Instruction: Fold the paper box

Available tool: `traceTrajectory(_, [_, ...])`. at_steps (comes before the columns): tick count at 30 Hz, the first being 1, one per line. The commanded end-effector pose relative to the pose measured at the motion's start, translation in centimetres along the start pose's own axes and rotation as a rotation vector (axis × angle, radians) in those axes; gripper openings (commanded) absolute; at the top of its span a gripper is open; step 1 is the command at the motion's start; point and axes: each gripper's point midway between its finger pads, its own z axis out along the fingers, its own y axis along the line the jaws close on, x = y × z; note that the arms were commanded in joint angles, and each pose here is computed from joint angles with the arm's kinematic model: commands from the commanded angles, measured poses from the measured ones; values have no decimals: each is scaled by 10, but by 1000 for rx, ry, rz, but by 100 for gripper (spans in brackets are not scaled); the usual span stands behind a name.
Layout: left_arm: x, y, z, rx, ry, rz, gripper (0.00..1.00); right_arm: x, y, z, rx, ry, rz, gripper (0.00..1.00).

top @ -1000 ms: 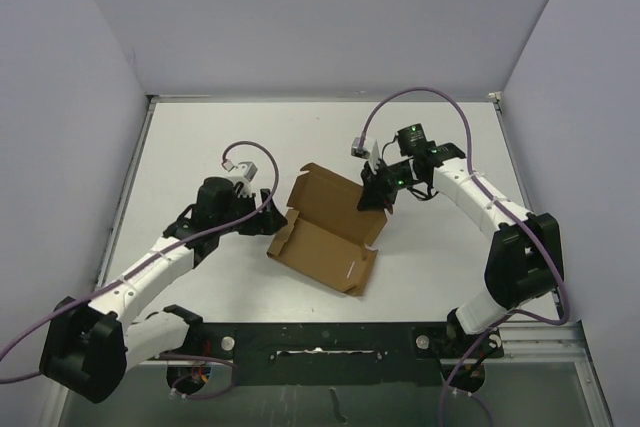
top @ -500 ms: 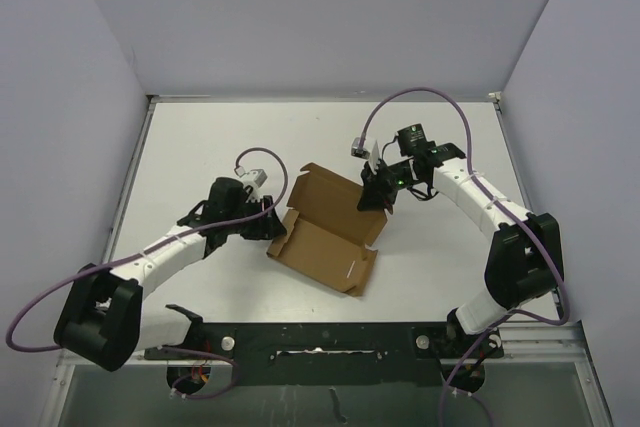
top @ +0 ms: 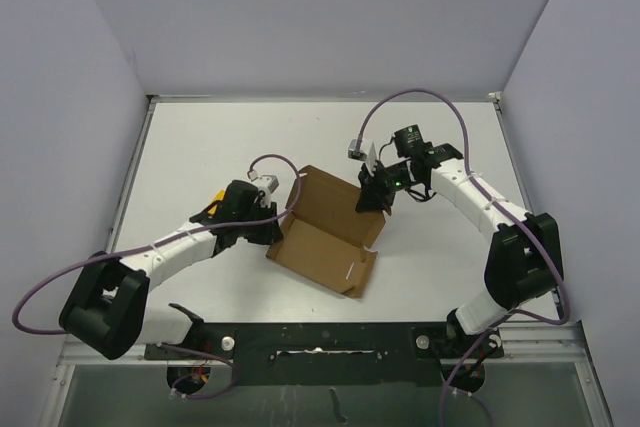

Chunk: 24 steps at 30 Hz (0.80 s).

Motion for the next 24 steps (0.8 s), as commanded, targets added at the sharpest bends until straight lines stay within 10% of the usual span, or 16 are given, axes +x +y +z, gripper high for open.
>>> traceTrajectory(1, [-10,6,0,-78,-12,66,14,-18,4,-8,22,-52,-78,0])
traceTrajectory(5, [-8,13,0,-162,6,121,0,-17,1,-7,37,-43,-79,0])
traceTrajectory(24, [1,12,8,-376,65,207,2,-18,-13,-19,146,-39,-78,0])
